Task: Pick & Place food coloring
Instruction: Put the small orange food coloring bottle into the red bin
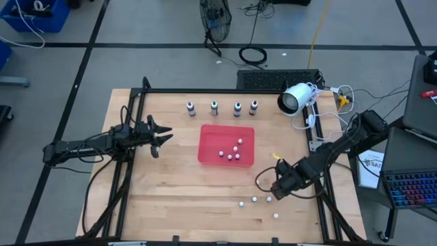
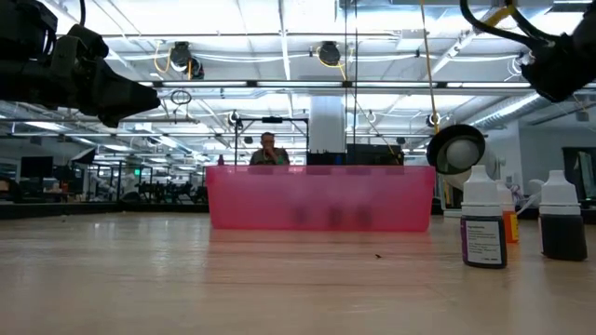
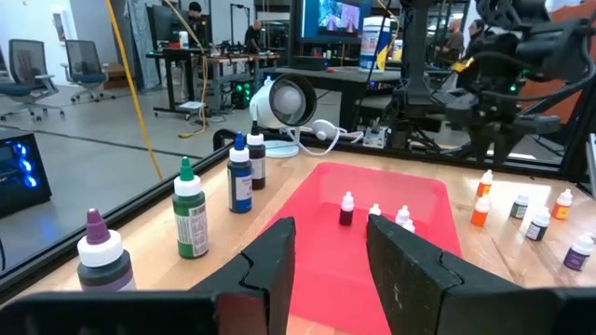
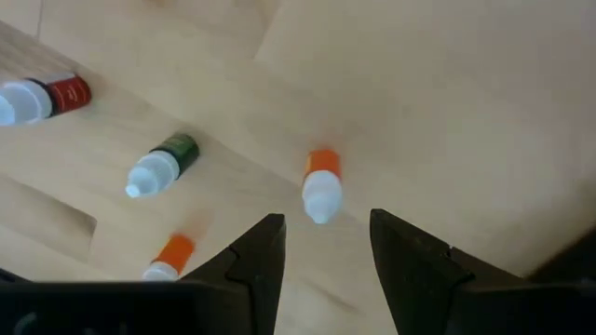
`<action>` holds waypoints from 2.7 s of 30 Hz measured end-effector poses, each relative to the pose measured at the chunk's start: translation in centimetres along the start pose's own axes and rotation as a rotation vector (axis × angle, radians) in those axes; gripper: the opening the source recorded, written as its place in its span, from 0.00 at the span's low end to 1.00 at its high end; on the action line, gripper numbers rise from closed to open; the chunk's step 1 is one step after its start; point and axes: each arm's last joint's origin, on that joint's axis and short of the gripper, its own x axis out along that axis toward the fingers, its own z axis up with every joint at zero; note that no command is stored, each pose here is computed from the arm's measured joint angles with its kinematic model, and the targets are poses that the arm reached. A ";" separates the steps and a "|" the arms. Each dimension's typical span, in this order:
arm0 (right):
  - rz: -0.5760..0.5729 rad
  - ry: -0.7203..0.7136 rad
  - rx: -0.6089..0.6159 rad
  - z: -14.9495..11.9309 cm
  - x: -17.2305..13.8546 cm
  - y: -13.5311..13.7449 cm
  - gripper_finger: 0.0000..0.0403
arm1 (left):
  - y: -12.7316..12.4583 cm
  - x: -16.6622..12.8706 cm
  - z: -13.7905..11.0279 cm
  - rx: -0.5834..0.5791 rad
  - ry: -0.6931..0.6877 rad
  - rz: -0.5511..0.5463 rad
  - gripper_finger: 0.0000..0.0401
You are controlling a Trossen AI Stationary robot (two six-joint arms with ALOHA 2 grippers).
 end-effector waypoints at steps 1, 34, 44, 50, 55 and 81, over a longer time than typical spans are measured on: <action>0.010 0.001 -0.001 -0.1 0.3 0.0 0.36 | 0.0 0.0 0.0 0.000 0.001 0.000 0.34; 0.023 0.029 0.006 0.2 2.8 -1.1 0.25 | 0.0 0.0 0.0 0.000 0.000 0.000 0.34; 0.027 -0.005 -0.117 0.2 2.8 -1.1 0.09 | 0.0 0.0 0.0 0.000 0.000 0.000 0.34; 0.032 -0.167 -0.206 0.8 2.6 -1.0 0.09 | 0.0 0.0 0.0 0.000 0.000 0.000 0.34; 0.046 -0.335 -0.265 1.8 1.6 -1.3 0.09 | 0.0 0.0 0.0 0.000 0.001 0.000 0.34; 0.279 -1.259 -0.775 14.5 -16.6 3.1 0.09 | 0.0 0.0 0.0 0.000 0.000 0.000 0.34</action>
